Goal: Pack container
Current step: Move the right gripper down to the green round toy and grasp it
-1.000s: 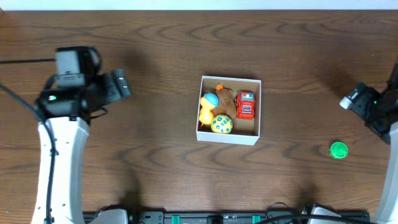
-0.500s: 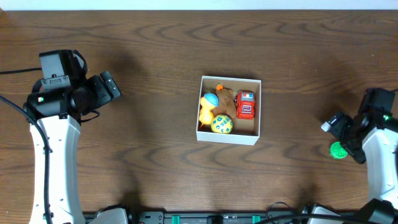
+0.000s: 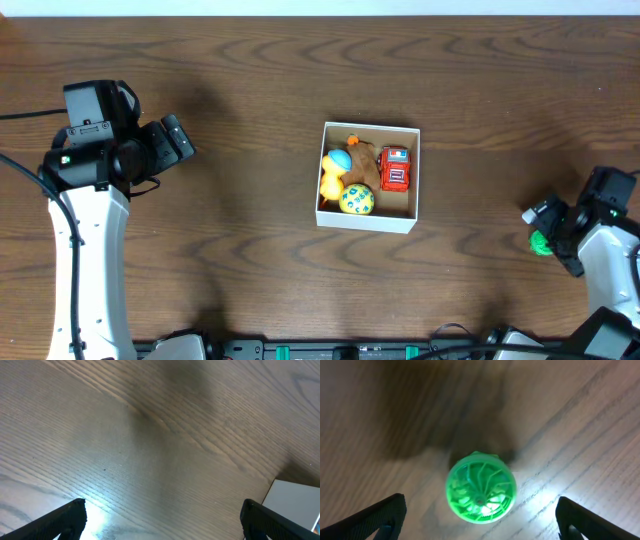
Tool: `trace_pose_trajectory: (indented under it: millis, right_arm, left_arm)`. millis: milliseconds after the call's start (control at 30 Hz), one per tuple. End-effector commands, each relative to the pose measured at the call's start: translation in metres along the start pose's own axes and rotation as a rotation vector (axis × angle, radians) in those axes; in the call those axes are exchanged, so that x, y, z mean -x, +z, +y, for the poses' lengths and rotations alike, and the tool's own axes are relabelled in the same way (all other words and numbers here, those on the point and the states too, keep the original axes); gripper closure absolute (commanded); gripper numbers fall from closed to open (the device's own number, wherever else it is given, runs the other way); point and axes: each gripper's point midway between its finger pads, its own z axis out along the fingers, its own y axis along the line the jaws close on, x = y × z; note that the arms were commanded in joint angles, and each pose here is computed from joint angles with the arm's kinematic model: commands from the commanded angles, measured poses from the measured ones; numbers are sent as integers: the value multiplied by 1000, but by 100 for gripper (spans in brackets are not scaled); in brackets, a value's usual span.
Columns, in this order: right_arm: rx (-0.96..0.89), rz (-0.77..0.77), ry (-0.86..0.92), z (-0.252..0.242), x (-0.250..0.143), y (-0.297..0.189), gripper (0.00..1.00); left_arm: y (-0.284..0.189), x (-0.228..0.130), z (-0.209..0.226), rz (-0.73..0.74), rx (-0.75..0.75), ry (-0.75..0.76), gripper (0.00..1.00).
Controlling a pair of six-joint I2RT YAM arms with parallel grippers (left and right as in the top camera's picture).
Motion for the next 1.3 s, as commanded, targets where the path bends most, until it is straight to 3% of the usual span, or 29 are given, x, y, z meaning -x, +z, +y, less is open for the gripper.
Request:
trace_pose_trajectory:
  millis: [0,567,933,1267]
  right_arm:
    - [-15,0,6,-7,-3,8,5]
    - [-27,24,4,-7,-12,38,12]
    - [-31,35,3,-8,-13,41,43]
    - [2,39,7,-1,-12,40,61]
  left_arm:
    - [4,-5,1,22,-2,-10,2]
    - [4,-7,2,33,2,-11,2]
    - [4,-7,2,32,2,-11,2]
    - [4,-7,2,32,2,-11,2]
